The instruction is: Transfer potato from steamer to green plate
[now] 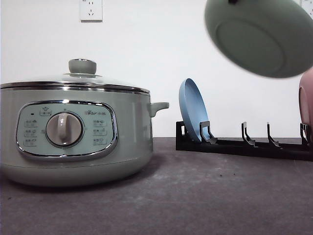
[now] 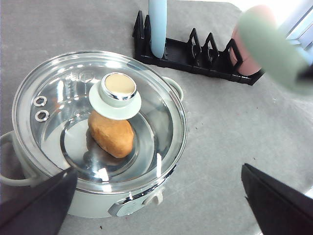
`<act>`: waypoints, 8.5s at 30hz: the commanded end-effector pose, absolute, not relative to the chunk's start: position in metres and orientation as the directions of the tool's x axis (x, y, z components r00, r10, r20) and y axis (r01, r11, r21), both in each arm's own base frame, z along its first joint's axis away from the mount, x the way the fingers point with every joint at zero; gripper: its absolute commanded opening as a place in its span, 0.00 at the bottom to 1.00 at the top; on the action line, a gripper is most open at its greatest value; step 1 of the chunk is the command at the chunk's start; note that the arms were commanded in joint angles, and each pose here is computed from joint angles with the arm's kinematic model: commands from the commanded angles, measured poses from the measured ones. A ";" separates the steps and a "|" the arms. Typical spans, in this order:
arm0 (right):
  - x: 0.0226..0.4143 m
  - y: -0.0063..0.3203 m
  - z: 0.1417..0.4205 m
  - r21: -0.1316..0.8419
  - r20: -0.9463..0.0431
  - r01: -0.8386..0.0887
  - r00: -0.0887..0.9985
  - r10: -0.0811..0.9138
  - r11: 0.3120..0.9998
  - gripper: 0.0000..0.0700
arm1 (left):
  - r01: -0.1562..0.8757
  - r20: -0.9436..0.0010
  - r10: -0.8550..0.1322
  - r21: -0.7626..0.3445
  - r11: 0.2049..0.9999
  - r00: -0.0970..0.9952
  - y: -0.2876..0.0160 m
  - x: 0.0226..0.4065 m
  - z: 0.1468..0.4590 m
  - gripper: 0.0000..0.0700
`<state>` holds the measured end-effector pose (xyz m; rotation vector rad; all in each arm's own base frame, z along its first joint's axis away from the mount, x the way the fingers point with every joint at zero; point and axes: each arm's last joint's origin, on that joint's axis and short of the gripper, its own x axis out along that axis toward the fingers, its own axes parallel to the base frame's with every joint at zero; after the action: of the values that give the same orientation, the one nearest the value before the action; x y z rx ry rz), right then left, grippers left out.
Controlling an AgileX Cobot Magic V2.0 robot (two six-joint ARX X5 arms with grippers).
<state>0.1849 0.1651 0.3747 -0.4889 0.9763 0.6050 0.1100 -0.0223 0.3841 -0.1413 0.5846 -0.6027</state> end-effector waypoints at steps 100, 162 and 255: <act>0.114 0.110 0.376 0.032 -0.672 -0.636 0.558 0.488 0.771 0.53 | 0.428 -0.782 -0.334 -0.096 0.899 0.526 -0.109 0.265 0.400 0.97; 0.116 0.111 0.377 0.033 -0.658 -0.624 0.574 0.487 0.781 0.53 | 0.408 -0.915 -0.228 -0.078 0.910 0.333 -0.145 0.308 0.334 0.09; 0.331 0.336 0.318 0.276 -0.723 -0.719 0.282 0.630 0.638 0.84 | -0.099 -0.743 0.164 0.131 0.986 0.649 0.004 0.195 0.444 0.00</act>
<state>0.3307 0.3275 0.3177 -0.1129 0.9343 0.8930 0.1990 0.0033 0.4321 0.0723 0.9217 0.1446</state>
